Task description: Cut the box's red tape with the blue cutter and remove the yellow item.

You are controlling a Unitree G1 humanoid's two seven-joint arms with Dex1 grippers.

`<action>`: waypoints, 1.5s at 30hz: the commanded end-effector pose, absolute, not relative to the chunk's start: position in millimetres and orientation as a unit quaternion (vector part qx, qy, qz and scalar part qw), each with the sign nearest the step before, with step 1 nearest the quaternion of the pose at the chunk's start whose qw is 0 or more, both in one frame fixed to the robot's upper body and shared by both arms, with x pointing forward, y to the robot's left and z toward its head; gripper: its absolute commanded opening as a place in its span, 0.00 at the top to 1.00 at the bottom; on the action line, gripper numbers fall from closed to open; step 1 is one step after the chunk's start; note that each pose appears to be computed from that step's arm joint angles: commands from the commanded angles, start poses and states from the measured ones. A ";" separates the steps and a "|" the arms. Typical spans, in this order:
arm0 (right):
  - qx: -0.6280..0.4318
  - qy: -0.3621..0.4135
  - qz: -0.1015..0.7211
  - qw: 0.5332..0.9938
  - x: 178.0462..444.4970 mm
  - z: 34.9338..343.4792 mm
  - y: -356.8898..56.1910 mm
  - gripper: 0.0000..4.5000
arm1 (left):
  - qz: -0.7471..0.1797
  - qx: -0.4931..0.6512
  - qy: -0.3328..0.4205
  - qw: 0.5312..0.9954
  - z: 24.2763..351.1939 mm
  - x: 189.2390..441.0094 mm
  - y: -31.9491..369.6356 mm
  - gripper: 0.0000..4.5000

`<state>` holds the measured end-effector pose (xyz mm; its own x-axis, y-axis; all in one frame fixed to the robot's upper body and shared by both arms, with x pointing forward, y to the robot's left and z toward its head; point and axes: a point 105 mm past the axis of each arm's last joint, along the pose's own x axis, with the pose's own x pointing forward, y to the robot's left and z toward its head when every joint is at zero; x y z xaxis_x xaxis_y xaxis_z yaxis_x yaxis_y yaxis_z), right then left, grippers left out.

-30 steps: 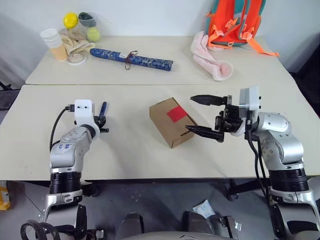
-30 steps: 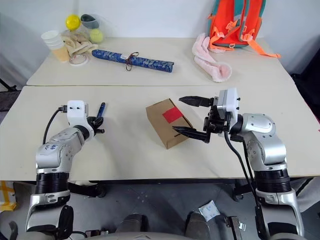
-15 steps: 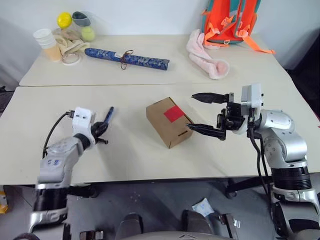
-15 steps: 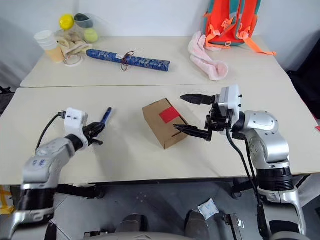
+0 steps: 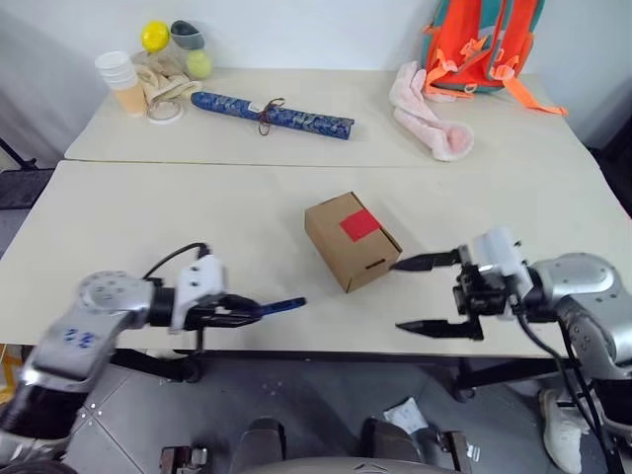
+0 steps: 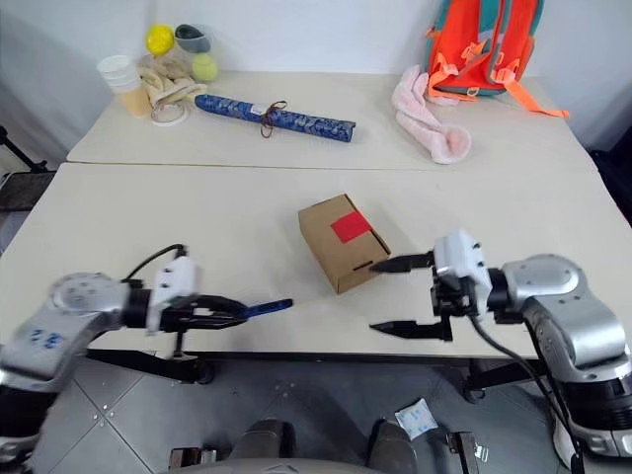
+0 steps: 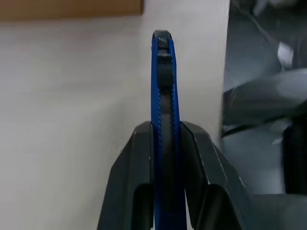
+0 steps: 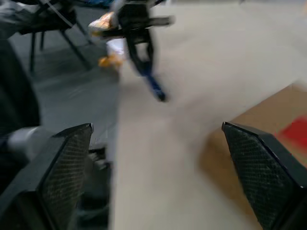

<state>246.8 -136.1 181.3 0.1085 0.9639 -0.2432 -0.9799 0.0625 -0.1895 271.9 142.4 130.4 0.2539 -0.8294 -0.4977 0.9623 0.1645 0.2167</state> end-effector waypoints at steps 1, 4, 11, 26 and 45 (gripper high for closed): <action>-0.180 0.039 0.648 0.739 243.7 173.9 -133.9 0.00 | -0.615 0.275 0.136 0.727 117.9 276.2 117.0 0.90; -0.185 0.045 0.627 0.755 246.3 168.0 -133.4 0.09 | -0.629 0.273 0.137 0.715 114.3 276.8 101.7 0.90; -0.216 0.070 0.587 0.777 256.5 141.1 -124.2 0.60 | -0.640 0.292 0.202 0.681 90.6 278.9 84.4 0.90; -0.221 0.088 0.594 0.768 262.0 117.5 -93.8 1.00 | -0.649 0.292 0.219 0.667 88.6 264.5 82.7 0.90; -0.207 0.108 0.620 0.749 261.5 103.5 -76.3 1.00 | -0.642 0.296 0.218 0.673 89.7 268.9 80.6 0.90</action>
